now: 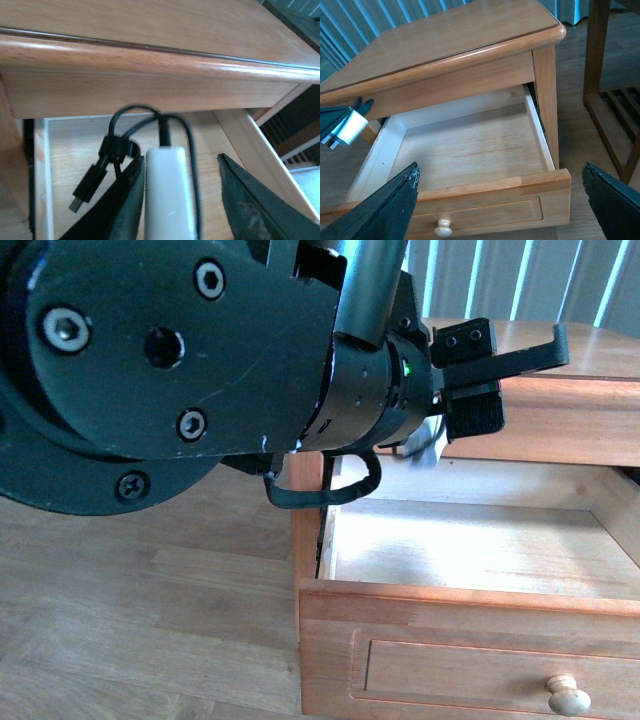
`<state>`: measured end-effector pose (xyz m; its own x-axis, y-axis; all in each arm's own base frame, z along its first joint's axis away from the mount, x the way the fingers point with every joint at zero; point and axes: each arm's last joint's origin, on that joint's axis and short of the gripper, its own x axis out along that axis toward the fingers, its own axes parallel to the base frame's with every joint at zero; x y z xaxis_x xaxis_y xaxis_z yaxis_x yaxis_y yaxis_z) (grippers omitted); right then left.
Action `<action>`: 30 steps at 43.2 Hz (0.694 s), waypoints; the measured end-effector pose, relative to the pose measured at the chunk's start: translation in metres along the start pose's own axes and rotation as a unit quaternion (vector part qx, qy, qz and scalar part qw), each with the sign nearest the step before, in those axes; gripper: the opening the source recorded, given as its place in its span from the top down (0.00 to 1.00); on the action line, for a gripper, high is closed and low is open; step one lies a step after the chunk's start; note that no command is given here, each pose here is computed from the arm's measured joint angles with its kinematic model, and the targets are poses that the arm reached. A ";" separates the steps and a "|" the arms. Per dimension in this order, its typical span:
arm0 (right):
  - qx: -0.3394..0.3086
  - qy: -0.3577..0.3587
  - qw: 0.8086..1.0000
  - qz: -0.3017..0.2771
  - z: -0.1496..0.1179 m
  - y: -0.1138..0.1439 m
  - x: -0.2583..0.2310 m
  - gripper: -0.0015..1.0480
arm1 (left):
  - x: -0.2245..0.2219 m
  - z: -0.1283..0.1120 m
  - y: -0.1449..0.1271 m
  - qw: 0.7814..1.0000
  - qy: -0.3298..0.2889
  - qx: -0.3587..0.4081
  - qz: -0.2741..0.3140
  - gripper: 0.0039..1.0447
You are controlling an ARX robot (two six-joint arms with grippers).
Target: Put charger into drawer
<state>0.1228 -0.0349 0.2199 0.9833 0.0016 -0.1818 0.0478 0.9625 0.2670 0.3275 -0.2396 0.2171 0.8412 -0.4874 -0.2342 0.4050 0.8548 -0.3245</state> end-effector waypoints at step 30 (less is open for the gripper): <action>0.000 0.000 1.000 0.000 0.000 0.000 0.000 0.08 | -0.173 0.031 0.036 0.982 -0.126 -0.008 0.140 0.06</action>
<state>0.1228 -0.0349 0.2199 0.9833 0.0016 -0.1818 0.0478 0.9625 0.2670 0.2073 -0.1191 0.2747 0.9816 -0.1726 -0.0822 0.1416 0.9453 -0.2940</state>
